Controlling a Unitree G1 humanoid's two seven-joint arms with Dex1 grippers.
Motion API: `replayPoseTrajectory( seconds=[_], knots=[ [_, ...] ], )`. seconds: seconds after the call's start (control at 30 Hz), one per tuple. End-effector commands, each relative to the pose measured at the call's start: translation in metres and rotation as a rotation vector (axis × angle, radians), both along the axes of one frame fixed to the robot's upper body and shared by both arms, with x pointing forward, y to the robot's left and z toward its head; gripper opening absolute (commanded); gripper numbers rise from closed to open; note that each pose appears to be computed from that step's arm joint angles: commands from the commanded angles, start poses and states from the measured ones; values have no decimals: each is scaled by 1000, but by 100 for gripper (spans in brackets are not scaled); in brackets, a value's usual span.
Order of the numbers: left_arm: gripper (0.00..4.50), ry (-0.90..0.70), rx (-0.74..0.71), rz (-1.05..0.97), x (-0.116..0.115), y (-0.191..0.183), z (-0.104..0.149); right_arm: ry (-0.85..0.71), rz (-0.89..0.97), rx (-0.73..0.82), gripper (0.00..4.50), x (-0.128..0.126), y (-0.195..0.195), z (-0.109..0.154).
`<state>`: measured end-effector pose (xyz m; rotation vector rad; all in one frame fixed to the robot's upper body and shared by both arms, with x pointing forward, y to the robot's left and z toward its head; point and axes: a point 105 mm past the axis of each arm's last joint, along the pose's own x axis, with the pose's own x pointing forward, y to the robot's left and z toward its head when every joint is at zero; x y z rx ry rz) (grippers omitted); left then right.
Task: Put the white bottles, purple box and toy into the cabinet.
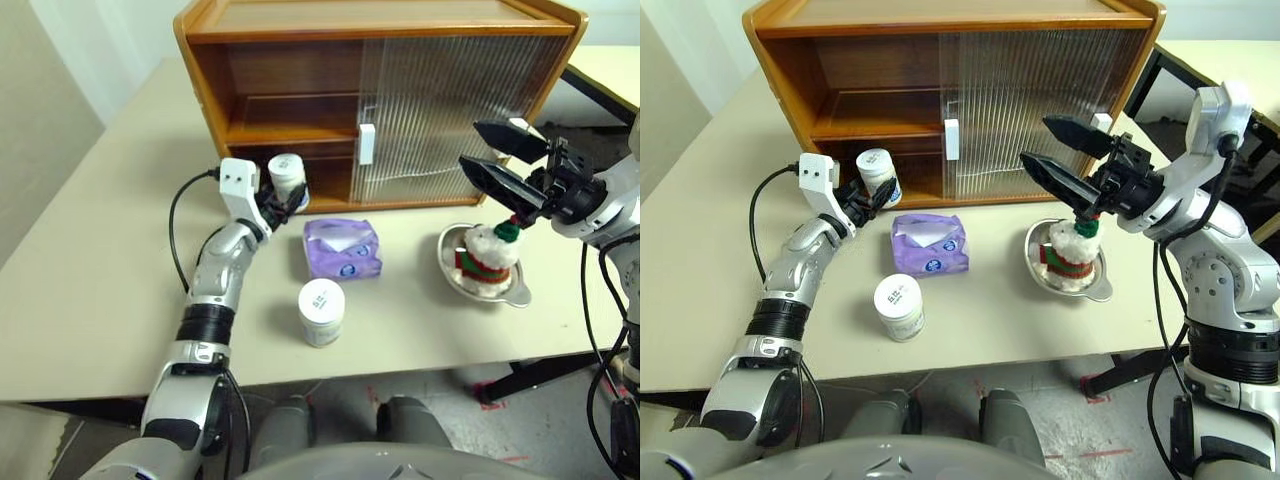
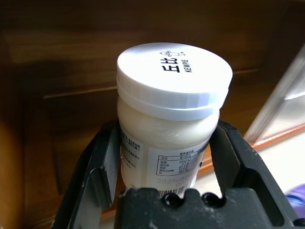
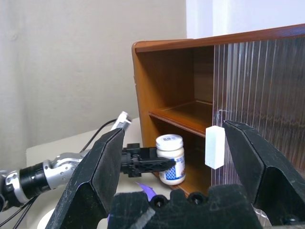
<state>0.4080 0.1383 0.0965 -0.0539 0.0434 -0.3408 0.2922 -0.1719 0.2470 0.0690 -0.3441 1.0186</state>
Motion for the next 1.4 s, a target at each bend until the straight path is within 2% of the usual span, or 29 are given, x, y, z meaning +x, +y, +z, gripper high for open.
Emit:
replayPoseTrajectory(
  seconds=[0.03,0.33,0.6,1.07,1.2,1.4],
  knots=[
    [308,-27,11,73,11,2,8,-20,-8,10,450,-4,-3,4],
    [308,-29,-6,131,30,-10,12,-18,-11,13,450,-4,-3,3],
    [308,-11,49,171,42,-15,6,-18,-16,10,450,-5,-3,5],
    [308,13,62,166,45,-26,-1,-20,-19,5,450,-6,-4,6],
    [448,18,62,157,43,-27,-5,-18,-18,5,450,-5,-4,6],
    [448,10,52,154,37,-26,-10,-16,-13,6,450,-4,-3,5]
  ],
)
